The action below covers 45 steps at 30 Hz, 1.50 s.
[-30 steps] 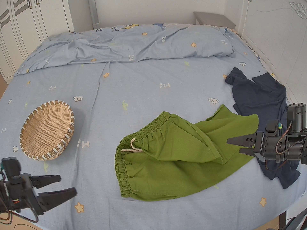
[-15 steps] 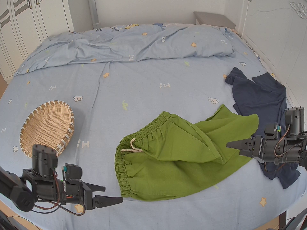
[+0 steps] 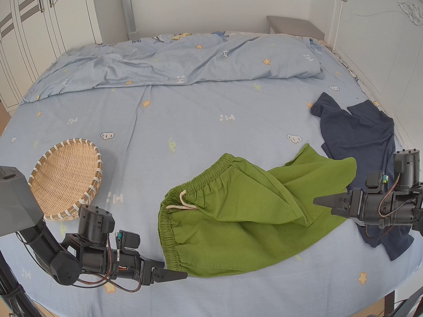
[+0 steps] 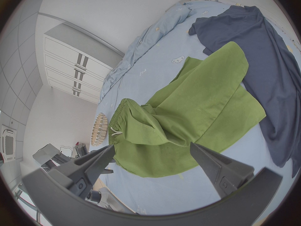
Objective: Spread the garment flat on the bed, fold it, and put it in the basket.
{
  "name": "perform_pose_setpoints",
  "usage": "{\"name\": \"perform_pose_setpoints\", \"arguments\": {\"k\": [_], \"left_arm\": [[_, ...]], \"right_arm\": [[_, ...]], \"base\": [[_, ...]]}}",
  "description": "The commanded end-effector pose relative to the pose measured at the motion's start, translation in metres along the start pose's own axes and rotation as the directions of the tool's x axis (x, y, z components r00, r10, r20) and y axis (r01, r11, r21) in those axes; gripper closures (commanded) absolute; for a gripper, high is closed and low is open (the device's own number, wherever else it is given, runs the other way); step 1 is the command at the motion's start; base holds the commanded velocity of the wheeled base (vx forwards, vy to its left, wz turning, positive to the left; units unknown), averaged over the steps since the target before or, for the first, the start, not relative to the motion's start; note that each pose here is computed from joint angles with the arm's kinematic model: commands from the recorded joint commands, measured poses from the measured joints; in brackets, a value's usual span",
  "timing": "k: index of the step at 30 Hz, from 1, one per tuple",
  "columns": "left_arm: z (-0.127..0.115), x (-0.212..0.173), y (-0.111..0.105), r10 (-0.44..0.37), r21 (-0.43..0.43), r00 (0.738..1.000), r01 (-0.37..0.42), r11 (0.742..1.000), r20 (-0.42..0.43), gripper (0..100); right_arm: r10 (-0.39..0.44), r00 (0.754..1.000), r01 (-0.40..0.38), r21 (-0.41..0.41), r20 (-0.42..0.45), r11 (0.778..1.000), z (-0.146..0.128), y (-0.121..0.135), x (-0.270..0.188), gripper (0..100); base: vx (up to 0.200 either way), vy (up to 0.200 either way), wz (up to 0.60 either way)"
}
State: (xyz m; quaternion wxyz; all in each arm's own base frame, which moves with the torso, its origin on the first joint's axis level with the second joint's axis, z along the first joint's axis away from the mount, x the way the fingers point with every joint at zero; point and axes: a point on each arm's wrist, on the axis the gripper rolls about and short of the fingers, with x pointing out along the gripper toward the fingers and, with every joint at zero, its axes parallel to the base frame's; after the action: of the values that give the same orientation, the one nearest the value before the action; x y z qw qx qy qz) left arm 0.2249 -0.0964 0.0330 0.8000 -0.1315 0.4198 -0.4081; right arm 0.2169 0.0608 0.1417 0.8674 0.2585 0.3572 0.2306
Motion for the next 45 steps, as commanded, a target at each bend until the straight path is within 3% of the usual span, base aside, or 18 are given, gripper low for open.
{"name": "perform_pose_setpoints", "arguments": {"k": [1, 7, 11, 12, 21, 25, 31, 35, 38, 42, 45], "left_arm": [[0.005, 0.005, 0.002, -0.009, -0.015, 0.999, 0.009, 1.000, 0.039, 0], [0.010, 0.008, 0.003, -0.027, -0.038, 0.994, 0.031, 0.999, 0.102, 0], [0.006, 0.011, 0.005, -0.038, -0.047, 0.994, 0.043, 0.998, 0.100, 0], [0.005, 0.012, 0.004, -0.042, -0.045, 0.994, 0.047, 0.998, 0.097, 100], [-0.001, 0.011, 0.000, -0.049, -0.047, 0.996, 0.053, 0.997, 0.079, 100], [-0.001, 0.008, 0.002, -0.032, -0.102, 0.996, 0.040, 0.994, 0.077, 100], [0.010, -0.034, 0.007, 0.049, -0.295, 0.987, -0.002, 0.956, 0.154, 100], [0.010, -0.057, 0.005, 0.098, -0.385, 0.989, -0.048, 0.922, 0.112, 100], [0.003, -0.078, 0.006, 0.106, -0.474, 0.991, -0.058, 0.879, 0.076, 100], [-0.002, -0.101, 0.011, 0.091, -0.504, 0.986, -0.010, 0.863, 0.136, 100], [-0.009, -0.109, 0.019, 0.126, -0.513, 0.981, -0.033, 0.858, 0.147, 100]], "right_arm": [[0.000, 1.000, 0.000, 0.000, -0.001, 1.000, 0.000, 0.000, 0.000, 0], [-0.004, 1.000, 0.004, 0.004, -0.003, 1.000, 0.000, -0.001, 0.001, 0], [-0.005, 1.000, 0.005, 0.004, -0.002, 1.000, 0.000, -0.001, 0.001, 0], [-0.005, 1.000, 0.005, 0.004, -0.002, 1.000, 0.000, -0.001, 0.001, 0], [-0.010, 1.000, 0.010, 0.008, 0.002, 1.000, 0.001, -0.003, 0.001, 0], [-0.005, 1.000, 0.005, 0.009, 0.004, 1.000, 0.002, -0.002, 0.001, 0], [0.023, 0.999, -0.023, 0.007, -0.022, 1.000, -0.001, -0.001, 0.000, 0], [0.068, 0.995, -0.067, 0.020, -0.071, 0.998, -0.005, -0.002, 0.000, 0], [0.068, 0.992, -0.065, 0.039, -0.104, 0.997, -0.009, -0.004, -0.001, 0], [0.032, 0.993, -0.024, 0.072, -0.110, 0.997, -0.009, -0.014, -0.003, 0], [0.004, 0.993, 0.005, 0.081, -0.116, 0.997, -0.011, -0.022, -0.005, 0]], "base": [[0.000, 0.000, 0.00], [0.000, 0.000, 0.00], [0.000, 0.000, 0.00], [0.000, 0.000, 0.00], [0.000, 0.000, 0.00], [0.000, 0.000, 0.00], [0.000, 0.000, 0.00], [0.000, 0.000, 0.00], [0.000, 0.000, 0.00], [0.000, 0.000, 0.00], [0.000, 0.000, 0.00]]}}
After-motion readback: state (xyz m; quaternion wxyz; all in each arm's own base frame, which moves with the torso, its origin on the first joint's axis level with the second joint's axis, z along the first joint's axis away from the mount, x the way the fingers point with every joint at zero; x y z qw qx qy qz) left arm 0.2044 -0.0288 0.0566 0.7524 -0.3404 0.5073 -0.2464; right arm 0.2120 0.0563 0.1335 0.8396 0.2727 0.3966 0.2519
